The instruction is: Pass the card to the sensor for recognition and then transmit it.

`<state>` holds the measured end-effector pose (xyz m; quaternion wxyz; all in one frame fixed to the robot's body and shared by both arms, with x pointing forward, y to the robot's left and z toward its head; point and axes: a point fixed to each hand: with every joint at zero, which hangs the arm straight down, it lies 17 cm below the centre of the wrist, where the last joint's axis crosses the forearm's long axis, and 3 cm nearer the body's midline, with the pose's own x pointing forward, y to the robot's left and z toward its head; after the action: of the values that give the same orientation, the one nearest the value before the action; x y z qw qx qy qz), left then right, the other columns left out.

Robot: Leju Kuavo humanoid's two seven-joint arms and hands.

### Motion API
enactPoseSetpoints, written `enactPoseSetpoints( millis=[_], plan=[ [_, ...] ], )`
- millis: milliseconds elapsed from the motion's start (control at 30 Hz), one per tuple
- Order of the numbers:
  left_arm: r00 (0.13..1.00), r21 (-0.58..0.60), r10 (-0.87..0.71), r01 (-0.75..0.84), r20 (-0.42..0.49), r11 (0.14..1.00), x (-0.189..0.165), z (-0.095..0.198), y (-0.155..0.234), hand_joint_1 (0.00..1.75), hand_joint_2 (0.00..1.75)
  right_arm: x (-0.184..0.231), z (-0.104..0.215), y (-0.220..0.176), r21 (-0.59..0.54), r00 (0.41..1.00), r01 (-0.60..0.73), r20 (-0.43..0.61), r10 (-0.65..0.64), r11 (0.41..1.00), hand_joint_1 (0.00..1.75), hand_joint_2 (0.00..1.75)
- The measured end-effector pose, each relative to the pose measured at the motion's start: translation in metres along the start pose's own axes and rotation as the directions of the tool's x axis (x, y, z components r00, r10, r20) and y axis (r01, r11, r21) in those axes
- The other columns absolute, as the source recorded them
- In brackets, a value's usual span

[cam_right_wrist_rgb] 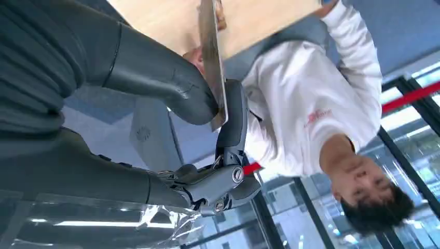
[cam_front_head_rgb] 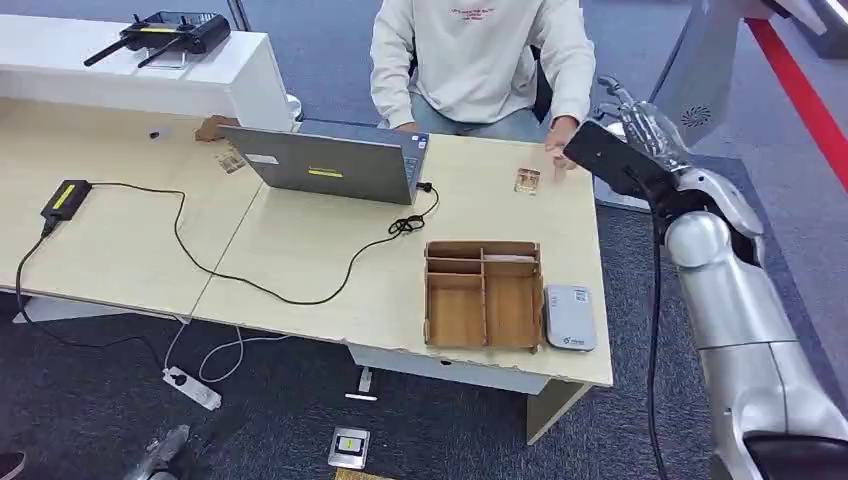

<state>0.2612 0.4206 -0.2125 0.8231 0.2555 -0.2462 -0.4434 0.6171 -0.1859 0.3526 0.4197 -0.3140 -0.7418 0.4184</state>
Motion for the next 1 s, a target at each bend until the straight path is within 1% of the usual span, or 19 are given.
enactPoseSetpoints(
  millis=[100, 300, 433, 767, 1000],
  plan=[
    [1.000, -0.010, -0.007, 0.007, -0.001, 1.000, 0.001, -0.001, 0.001, 0.00, 1.75, -0.003, 0.000, -0.011, -0.020, 1.000, -0.024, -0.007, 0.024, 0.999, 1.75, 1.75],
    [1.000, -0.015, -0.017, 0.017, -0.003, 1.000, 0.007, -0.004, 0.010, 0.00, 1.75, -0.013, -0.002, -0.005, -0.009, 0.993, -0.115, -0.017, 0.115, 0.993, 1.75, 1.75],
    [1.000, -0.019, -0.020, 0.020, -0.009, 1.000, 0.006, -0.005, 0.011, 0.00, 1.75, -0.024, -0.002, 0.008, 0.005, 0.990, -0.139, -0.032, 0.139, 0.990, 1.75, 1.75],
    [0.999, -0.028, -0.038, 0.037, -0.023, 0.999, 0.004, -0.005, 0.010, 0.00, 1.75, -0.047, 0.005, 0.052, 0.092, 0.986, -0.133, -0.089, 0.141, 0.987, 1.75, 1.75],
    [0.999, -0.038, -0.047, 0.046, -0.026, 0.998, 0.004, -0.005, 0.009, 0.00, 1.75, -0.060, 0.012, 0.070, 0.135, 0.983, -0.125, -0.115, 0.141, 0.983, 1.75, 1.75]
  ],
)
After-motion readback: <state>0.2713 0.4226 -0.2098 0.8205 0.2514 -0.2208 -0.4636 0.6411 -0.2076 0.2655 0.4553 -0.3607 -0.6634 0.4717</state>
